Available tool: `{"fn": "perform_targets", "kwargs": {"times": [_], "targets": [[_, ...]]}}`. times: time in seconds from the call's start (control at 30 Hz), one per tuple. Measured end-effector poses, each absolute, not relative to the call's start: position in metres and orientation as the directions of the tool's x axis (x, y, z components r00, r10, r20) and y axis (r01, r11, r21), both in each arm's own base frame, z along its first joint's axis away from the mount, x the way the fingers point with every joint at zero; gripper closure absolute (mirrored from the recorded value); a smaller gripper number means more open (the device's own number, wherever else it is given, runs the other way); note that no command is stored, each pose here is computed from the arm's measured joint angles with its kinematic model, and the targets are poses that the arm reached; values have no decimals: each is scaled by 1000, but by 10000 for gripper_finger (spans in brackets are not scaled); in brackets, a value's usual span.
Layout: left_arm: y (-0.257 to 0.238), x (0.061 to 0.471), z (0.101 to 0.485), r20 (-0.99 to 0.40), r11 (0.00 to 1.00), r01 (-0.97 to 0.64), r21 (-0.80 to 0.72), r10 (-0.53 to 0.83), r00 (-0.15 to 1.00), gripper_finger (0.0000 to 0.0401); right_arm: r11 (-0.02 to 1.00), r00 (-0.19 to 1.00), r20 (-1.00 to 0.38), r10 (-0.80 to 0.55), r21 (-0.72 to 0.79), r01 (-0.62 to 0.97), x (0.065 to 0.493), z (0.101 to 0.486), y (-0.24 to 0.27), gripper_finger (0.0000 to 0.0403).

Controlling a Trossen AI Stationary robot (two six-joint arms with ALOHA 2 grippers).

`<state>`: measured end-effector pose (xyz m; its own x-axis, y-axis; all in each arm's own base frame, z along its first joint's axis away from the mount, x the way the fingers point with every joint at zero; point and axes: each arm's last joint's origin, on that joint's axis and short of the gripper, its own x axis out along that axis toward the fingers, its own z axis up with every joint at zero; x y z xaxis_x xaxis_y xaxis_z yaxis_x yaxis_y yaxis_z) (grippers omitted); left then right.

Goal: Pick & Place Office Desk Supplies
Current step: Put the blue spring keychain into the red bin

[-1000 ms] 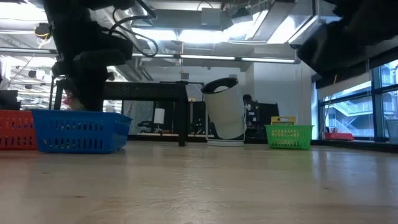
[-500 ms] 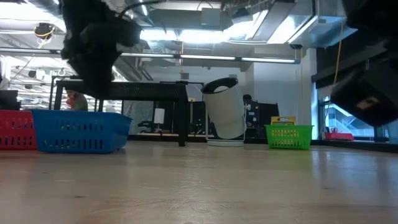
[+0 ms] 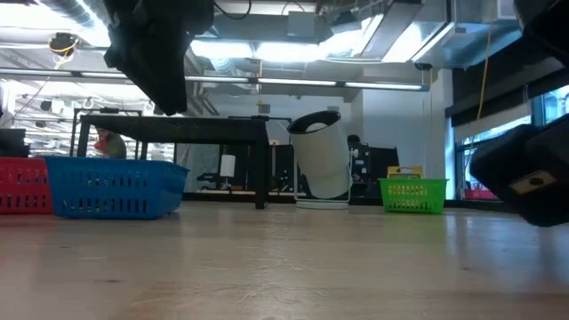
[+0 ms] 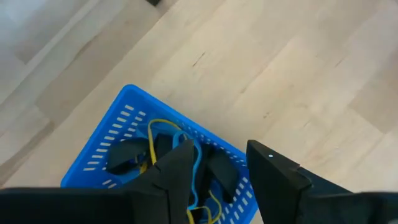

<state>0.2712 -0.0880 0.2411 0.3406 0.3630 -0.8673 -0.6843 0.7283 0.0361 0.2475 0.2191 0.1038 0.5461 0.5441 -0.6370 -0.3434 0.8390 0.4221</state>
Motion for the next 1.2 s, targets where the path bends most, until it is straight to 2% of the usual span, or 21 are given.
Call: {"fn": "perform_targets", "kwargs": {"times": [0.33,0.53,0.73,1.2], "targets": [[-106,271,243,-837,752,-659,-21,347,423,257,808,537,-632,558,265,-527,269,92,245,199],[-122,269,245,-815,773,-631,-67,323,481,258,789,519,-652,553,209,-578,270,91,245,203],[-135,268,247,-786,793,-599,-110,300,541,258,785,506,-672,541,188,-589,269,90,244,227],[-142,267,248,-775,805,-579,-129,282,565,257,786,522,-735,432,24,-618,264,86,241,287]]}}
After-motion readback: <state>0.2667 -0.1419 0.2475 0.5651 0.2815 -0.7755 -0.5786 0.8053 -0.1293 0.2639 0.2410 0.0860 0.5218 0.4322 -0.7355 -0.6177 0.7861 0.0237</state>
